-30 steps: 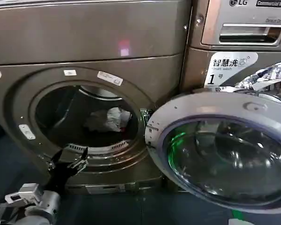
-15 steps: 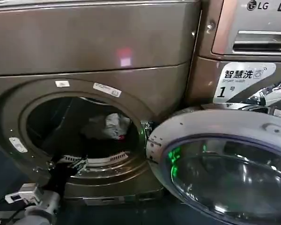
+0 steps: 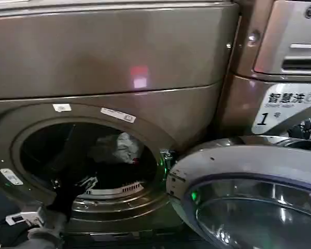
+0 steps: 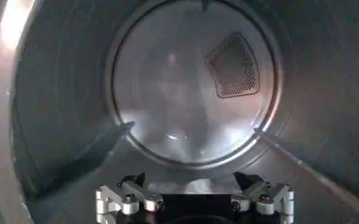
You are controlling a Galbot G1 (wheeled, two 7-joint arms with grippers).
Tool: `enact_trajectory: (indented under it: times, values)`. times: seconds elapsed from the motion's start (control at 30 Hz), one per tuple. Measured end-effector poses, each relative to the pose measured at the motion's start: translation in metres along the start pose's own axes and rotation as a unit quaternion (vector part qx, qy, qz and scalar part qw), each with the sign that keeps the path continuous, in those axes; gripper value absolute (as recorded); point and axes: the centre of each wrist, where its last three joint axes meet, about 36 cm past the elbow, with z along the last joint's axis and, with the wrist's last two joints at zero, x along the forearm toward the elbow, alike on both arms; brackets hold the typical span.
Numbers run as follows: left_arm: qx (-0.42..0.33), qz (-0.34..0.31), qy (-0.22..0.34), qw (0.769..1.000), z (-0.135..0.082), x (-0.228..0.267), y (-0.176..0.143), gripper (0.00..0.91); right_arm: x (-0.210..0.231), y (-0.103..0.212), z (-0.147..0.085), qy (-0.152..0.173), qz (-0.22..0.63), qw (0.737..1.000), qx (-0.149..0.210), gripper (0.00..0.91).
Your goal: Grasp the clothes from the dryer.
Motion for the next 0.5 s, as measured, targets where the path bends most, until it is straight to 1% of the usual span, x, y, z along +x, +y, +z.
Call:
enact_trajectory:
  times: [0.27, 0.5]
  values:
    - [0.002, 0.021, -0.022, 1.0, 0.008, -0.026, 0.002, 0.907, -0.001, -0.002, -0.009, 0.006, 0.01, 1.0, 0.015, 0.907]
    - [0.007, 0.027, -0.041, 0.999, 0.016, -0.078, 0.008, 0.907, -0.001, -0.008, -0.017, 0.018, 0.022, 0.999, 0.031, 0.907]
